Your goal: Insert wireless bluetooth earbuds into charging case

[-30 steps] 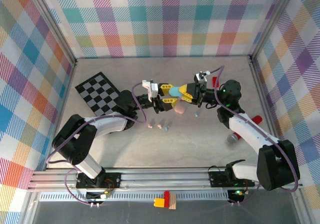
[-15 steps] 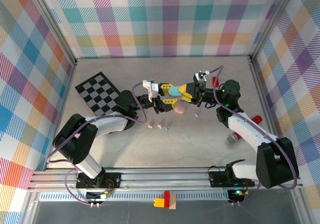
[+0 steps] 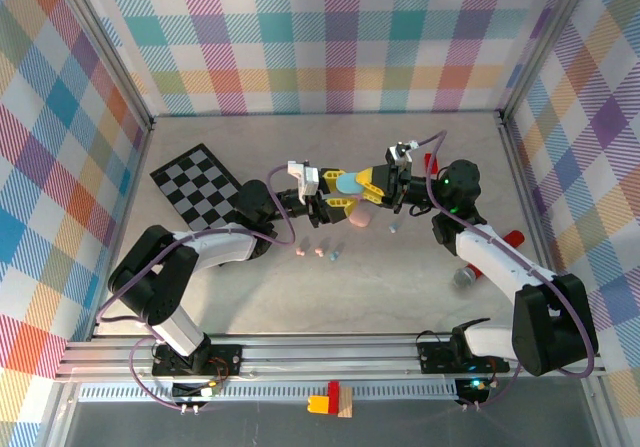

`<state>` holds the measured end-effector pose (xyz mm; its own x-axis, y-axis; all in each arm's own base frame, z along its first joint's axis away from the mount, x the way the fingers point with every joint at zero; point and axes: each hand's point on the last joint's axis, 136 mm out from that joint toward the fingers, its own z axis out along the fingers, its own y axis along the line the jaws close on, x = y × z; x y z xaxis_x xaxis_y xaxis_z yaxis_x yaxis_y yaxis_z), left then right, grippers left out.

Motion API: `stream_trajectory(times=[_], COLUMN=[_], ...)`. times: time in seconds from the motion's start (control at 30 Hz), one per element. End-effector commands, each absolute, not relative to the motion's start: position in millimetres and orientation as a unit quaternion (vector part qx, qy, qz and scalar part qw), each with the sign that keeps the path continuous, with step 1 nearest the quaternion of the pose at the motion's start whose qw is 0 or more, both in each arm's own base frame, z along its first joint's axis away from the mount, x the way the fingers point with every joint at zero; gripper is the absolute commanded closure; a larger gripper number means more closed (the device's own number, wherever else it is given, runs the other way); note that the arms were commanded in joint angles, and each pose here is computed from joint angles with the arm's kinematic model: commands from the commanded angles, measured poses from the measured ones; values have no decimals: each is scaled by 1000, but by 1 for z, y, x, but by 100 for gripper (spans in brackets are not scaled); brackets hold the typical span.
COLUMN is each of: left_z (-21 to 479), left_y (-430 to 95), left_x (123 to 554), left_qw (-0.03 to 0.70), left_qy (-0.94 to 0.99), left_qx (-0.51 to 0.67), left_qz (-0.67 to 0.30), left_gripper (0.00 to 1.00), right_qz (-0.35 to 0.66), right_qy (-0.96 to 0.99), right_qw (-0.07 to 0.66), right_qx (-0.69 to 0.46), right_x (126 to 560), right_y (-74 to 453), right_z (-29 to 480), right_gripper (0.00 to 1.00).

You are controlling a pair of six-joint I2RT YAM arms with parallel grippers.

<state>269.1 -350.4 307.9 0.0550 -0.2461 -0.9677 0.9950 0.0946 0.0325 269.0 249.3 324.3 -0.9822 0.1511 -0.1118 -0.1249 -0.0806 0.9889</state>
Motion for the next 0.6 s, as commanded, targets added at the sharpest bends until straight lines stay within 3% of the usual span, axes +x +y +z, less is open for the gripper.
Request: stream_trajectory(times=[0.0,0.57], left_z=[323,329], left_y=[-353,-351], left_x=[262,261], left_qw=[601,604], left_qy=[413,410], left_qx=[433,429], left_qz=[-530,-532], left_gripper=[51,49], right_qz=[741,733], right_qy=[664,672], right_qw=[105,104], right_qx=[-1,-1], right_x=[268,268], right_y=[251,252], right_z=[329,322], right_gripper=[100,100])
